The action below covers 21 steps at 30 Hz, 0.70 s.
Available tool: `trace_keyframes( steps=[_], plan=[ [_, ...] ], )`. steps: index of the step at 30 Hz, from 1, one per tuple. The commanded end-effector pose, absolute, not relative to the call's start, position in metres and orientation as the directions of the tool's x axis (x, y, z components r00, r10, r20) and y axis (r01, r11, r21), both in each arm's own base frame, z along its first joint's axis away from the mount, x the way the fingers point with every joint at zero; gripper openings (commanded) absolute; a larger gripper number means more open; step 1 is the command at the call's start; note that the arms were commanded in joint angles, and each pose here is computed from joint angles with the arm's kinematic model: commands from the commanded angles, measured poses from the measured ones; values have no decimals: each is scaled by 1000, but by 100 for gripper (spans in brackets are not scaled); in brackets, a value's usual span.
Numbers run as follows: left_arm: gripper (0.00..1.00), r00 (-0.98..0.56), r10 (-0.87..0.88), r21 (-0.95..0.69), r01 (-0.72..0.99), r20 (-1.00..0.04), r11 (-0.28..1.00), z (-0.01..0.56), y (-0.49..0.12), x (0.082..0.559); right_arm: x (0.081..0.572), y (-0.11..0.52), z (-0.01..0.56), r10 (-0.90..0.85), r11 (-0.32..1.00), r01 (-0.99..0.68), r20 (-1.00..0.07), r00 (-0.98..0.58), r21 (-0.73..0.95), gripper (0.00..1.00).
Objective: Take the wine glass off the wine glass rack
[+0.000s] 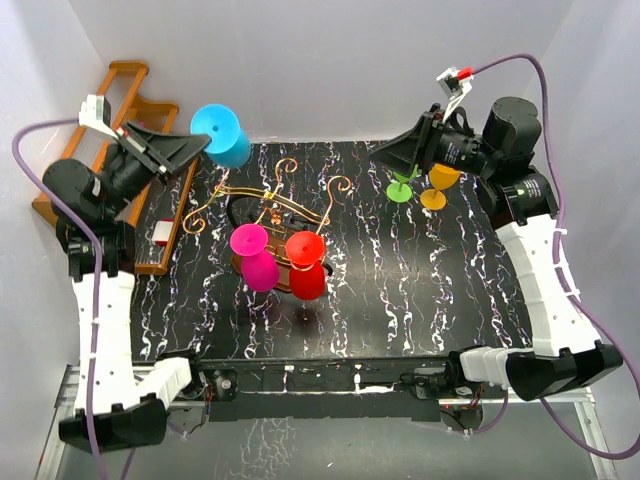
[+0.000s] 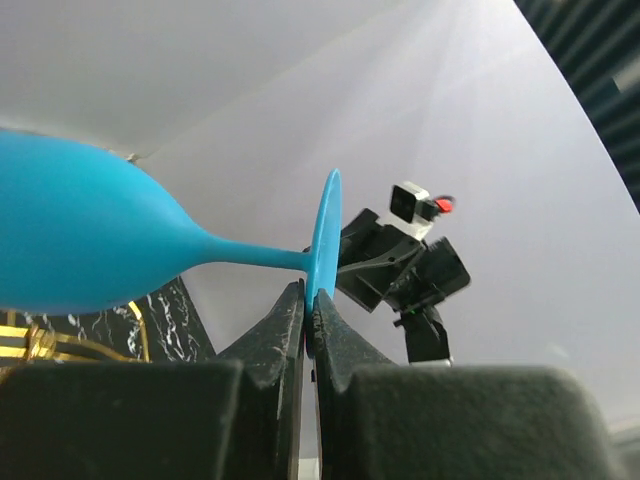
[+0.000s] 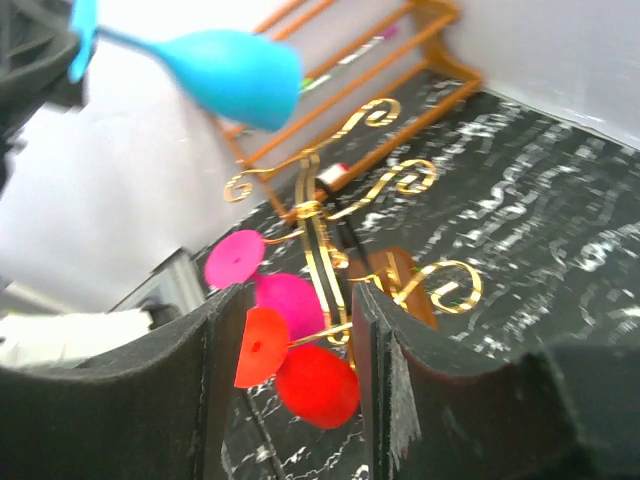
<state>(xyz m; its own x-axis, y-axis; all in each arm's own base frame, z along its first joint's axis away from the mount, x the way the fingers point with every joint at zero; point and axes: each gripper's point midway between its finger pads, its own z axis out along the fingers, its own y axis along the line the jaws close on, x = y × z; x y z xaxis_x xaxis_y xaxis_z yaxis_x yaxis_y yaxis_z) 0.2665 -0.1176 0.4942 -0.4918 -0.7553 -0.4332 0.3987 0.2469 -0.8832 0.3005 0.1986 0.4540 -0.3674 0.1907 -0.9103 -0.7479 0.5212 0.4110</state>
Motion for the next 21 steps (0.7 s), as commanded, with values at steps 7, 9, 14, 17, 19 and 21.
trace_keyframes(
  steps=[7,9,14,17,19,21],
  plan=[
    [0,-595,-418,-704,686,-687,181,529,-193,286,216,229,483,112,1,-931,-925,-362,365,55],
    [0,-647,-322,-714,679,-691,169,510,-220,294,214,230,481,101,-15,-926,-921,-376,377,55],
    [0,-667,-210,-698,693,-715,180,485,-253,298,219,234,473,83,14,-918,-915,-394,396,55],
    [0,-675,-139,-688,703,-725,178,476,-274,295,222,237,470,75,21,-914,-913,-402,404,54],
    [0,-662,-95,-667,720,-743,195,472,-288,291,226,241,466,66,37,-906,-905,-419,422,54],
    [0,-658,-69,-656,728,-750,200,469,-298,288,239,243,459,63,105,-892,-899,-434,439,53]
  ],
)
